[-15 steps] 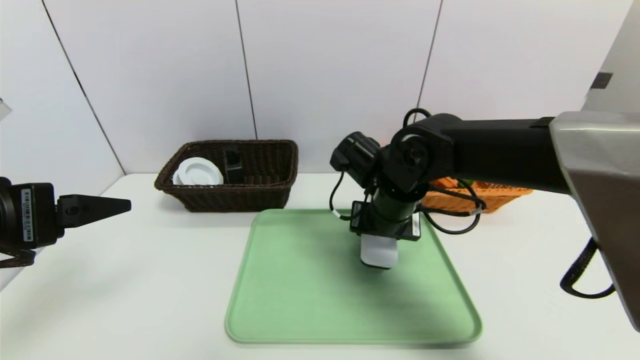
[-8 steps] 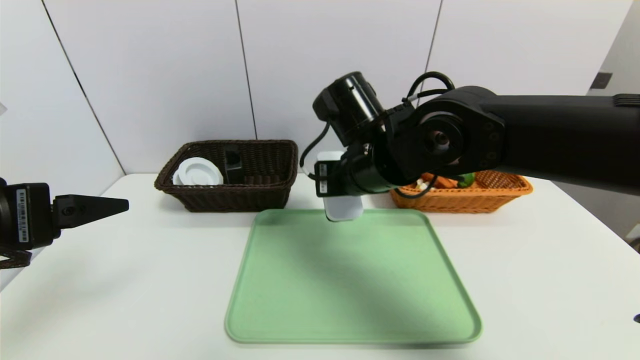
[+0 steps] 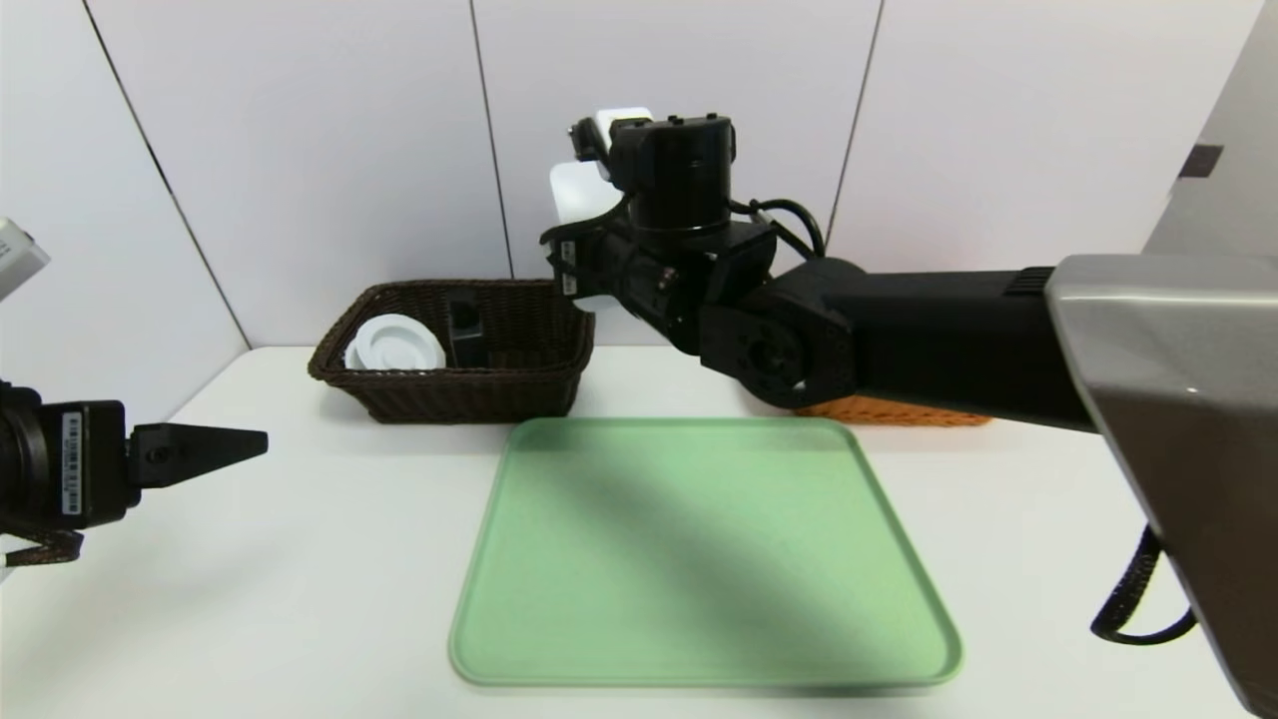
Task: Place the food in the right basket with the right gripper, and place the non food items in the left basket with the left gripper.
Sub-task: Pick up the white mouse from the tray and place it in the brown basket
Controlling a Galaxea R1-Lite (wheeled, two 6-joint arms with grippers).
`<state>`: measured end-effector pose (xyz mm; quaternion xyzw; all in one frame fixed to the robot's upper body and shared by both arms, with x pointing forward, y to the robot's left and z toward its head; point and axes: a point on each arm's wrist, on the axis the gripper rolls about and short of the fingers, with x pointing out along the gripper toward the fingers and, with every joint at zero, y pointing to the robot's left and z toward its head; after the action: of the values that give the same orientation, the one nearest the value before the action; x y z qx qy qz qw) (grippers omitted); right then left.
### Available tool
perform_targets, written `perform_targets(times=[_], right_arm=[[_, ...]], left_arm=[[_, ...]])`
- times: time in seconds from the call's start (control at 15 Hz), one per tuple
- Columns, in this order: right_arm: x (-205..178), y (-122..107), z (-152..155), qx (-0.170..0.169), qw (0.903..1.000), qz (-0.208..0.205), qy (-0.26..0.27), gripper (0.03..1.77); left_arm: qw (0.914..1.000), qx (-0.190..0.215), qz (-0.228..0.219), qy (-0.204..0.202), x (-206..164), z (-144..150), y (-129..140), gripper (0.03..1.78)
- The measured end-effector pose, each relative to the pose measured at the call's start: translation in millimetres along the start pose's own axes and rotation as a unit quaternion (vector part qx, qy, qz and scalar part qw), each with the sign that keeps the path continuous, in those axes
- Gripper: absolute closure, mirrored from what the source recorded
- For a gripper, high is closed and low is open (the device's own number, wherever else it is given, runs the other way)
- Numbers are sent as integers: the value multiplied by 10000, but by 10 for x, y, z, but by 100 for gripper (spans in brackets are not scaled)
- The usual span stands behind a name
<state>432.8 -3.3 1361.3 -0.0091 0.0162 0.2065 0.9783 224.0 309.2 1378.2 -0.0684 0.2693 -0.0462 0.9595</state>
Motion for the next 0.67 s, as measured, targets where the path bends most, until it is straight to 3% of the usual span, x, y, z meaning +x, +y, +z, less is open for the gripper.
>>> perform_targets(times=[0.27,0.67], right_arm=[[169,47,-105,-719,9943,-125,-780,79],[325,146,-379,-930,9904,-64,-1025,79]], left_arm=[[9995,23,84,301,60,-179,35,12],[9983,41,157,561,97,-358,72,12]])
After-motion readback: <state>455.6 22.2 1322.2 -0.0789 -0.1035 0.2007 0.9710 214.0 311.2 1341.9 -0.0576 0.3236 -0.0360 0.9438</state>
